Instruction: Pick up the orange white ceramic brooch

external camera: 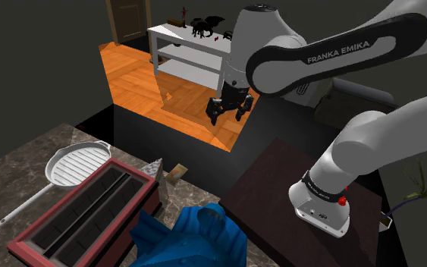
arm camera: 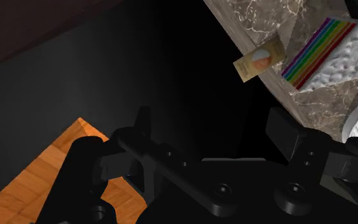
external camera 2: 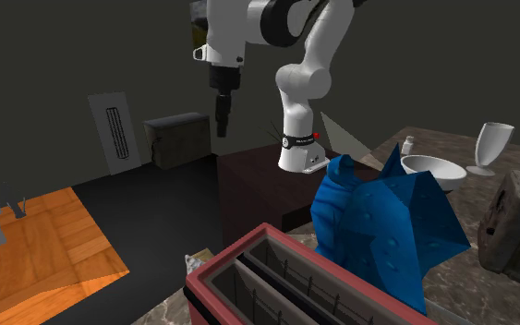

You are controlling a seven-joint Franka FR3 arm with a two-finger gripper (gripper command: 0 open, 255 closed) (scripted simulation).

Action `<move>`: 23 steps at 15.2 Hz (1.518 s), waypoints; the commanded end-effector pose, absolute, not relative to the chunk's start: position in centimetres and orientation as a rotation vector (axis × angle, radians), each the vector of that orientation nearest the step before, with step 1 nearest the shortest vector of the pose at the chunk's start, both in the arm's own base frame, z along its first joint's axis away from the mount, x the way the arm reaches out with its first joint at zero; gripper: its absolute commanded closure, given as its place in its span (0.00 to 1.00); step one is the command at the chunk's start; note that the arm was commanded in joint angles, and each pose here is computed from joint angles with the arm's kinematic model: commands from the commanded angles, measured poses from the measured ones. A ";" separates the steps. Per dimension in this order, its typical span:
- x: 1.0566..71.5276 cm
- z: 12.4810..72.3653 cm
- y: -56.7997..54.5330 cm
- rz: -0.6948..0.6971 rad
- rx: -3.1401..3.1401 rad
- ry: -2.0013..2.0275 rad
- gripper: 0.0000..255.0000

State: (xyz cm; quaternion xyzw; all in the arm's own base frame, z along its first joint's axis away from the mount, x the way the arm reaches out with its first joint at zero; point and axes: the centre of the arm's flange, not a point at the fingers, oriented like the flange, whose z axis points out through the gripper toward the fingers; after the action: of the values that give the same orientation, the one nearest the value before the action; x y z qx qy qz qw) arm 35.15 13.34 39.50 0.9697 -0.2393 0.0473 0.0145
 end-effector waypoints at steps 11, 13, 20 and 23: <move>40.7 26.0 19.5 0.080 2.834 -1.323 0.00; 41.8 23.8 20.4 0.068 2.792 -1.415 0.00; 46.1 16.0 22.9 0.026 2.624 -1.723 0.00; 48.0 12.6 23.8 0.008 2.542 -1.848 0.00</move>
State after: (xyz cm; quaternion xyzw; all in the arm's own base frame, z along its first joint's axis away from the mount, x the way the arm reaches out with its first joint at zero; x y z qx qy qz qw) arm 47.31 23.51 13.82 0.8190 -0.5737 0.0039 -0.0009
